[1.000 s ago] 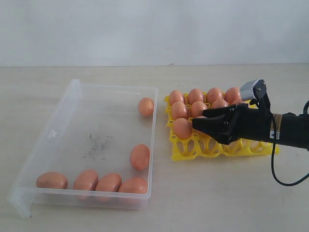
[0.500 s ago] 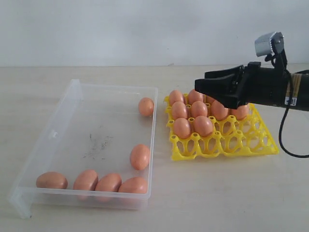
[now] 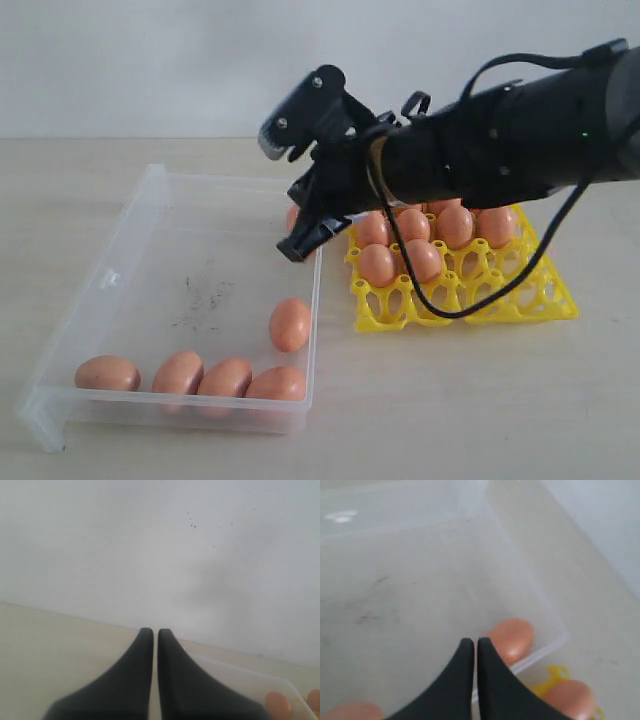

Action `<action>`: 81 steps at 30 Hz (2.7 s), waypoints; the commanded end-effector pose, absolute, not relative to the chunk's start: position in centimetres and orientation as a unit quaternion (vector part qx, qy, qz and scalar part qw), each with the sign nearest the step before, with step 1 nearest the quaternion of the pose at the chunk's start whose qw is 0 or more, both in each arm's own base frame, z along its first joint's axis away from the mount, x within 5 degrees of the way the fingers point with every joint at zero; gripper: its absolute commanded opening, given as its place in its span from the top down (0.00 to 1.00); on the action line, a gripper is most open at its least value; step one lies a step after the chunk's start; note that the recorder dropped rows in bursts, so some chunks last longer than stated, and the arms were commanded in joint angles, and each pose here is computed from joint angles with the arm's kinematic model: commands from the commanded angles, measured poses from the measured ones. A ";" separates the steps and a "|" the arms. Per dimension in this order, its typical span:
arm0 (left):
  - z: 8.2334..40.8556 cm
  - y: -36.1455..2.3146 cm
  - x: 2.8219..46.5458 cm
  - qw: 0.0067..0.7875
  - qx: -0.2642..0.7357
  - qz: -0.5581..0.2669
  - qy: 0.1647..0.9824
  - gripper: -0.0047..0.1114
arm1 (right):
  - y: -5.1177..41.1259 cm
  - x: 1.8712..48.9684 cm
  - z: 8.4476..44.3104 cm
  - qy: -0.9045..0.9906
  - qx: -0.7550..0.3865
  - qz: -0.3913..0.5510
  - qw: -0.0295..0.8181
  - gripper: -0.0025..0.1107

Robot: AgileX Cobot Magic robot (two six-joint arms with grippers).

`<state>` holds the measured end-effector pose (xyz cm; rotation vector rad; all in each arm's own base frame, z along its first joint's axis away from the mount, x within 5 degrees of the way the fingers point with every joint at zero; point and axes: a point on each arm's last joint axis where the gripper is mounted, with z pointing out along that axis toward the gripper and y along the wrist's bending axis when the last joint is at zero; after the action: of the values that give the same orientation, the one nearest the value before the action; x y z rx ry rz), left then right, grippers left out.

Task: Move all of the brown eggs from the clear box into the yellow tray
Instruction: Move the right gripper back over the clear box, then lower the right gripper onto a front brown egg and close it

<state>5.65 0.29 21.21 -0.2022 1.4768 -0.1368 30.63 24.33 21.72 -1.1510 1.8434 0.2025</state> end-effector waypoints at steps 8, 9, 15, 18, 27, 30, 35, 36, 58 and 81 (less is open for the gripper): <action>21.3 0.3 5.6 0.735 -0.090 -0.064 0.670 0.93 | 26.6 30.2 24.6 0.773 -0.391 0.093 0.492 0.98; 21.3 0.3 5.6 0.735 -0.090 -0.064 0.670 0.93 | 26.4 30.2 24.5 0.761 -0.420 0.048 0.491 0.98; 21.3 0.3 5.6 0.735 -0.090 -0.064 0.670 0.93 | 22.9 30.4 24.8 0.795 -0.426 -0.207 0.378 0.98; 21.3 0.3 5.6 0.735 -0.090 -0.064 0.670 0.93 | 24.2 29.1 24.7 0.833 -0.467 -0.111 0.274 0.98; 21.3 0.3 5.6 0.735 -0.090 -0.064 0.670 0.93 | 32.3 31.5 24.1 0.916 -0.383 0.090 0.076 0.98; 21.3 0.3 5.6 0.735 -0.090 -0.064 0.670 0.93 | 33.3 32.5 22.2 0.920 -0.377 0.087 0.067 0.87; 21.3 0.3 5.6 0.735 -0.090 -0.064 0.670 0.93 | 33.4 32.9 19.8 0.940 -0.331 0.067 0.045 0.53; 21.3 0.3 5.6 0.735 -0.090 -0.064 0.670 0.93 | 33.5 33.0 19.2 0.941 -0.330 0.063 0.040 0.53; 21.3 0.3 5.6 0.735 -0.090 -0.064 0.670 0.93 | 36.0 30.7 16.4 0.918 -0.395 -0.013 0.043 0.53; 21.3 0.3 5.6 0.735 -0.090 -0.064 0.670 0.93 | 35.1 29.2 13.8 0.906 -0.421 -0.045 -0.001 0.53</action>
<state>5.65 0.29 21.21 -0.2022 1.4768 -0.1368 29.45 35.08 13.88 -1.3184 2.8287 -0.1620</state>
